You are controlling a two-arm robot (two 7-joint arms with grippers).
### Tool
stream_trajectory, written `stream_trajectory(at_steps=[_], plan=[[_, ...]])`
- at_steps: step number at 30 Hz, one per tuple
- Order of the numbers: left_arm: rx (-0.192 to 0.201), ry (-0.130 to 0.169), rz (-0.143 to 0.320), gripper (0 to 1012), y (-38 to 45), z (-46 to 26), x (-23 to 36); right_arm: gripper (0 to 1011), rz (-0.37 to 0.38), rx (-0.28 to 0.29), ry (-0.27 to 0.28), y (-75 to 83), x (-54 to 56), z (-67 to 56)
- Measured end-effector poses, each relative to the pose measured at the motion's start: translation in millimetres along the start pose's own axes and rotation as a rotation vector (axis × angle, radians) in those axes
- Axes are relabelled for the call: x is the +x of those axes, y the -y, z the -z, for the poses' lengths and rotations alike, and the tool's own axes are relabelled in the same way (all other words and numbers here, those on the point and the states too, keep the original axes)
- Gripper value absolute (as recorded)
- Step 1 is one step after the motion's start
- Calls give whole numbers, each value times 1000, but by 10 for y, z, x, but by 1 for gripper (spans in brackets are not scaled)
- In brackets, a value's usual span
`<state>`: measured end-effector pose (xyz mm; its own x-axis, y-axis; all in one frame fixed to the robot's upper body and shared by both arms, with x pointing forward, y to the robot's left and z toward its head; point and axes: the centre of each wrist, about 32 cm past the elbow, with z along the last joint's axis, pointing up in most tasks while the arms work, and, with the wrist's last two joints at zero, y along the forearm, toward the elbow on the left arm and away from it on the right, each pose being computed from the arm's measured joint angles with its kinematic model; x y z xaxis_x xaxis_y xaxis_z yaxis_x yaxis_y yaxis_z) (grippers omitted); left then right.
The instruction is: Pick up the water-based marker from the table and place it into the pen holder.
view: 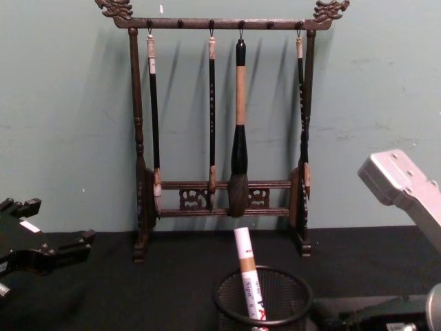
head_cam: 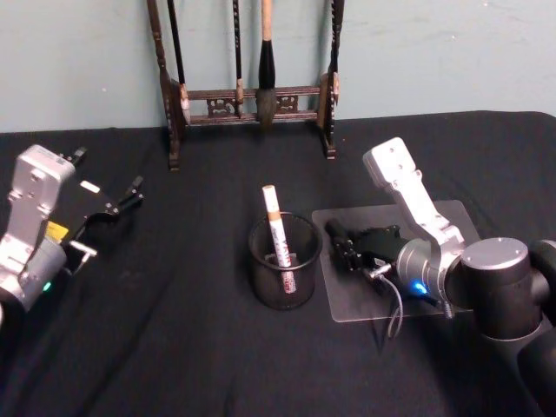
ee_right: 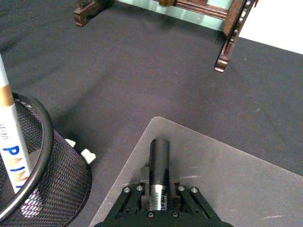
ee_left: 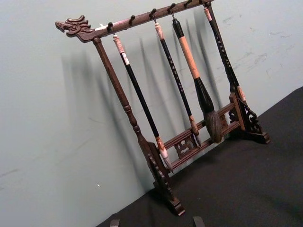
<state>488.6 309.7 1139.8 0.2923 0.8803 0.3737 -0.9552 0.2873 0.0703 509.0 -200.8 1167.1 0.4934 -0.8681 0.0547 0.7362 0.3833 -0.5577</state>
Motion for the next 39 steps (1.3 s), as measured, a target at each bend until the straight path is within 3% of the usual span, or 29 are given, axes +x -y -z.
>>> stream_trajectory(at_steps=[8, 11, 19, 28, 39], plan=[[0, 0, 0, 1001, 0, 0, 0, 237, -5, 6, -2, 7, 8, 7], [0, 0, 0, 1001, 0, 0, 0, 237, -16, 52, -7, 40, 29, 23], [0, 0, 0, 1001, 0, 0, 0, 237, -49, 298, 7, 170, 92, 110], [0, 0, 0, 1001, 0, 0, 0, 237, -66, 532, 22, 268, 121, 194], [0, 0, 0, 1001, 0, 0, 0, 237, -107, 681, 13, 167, 51, 203]])
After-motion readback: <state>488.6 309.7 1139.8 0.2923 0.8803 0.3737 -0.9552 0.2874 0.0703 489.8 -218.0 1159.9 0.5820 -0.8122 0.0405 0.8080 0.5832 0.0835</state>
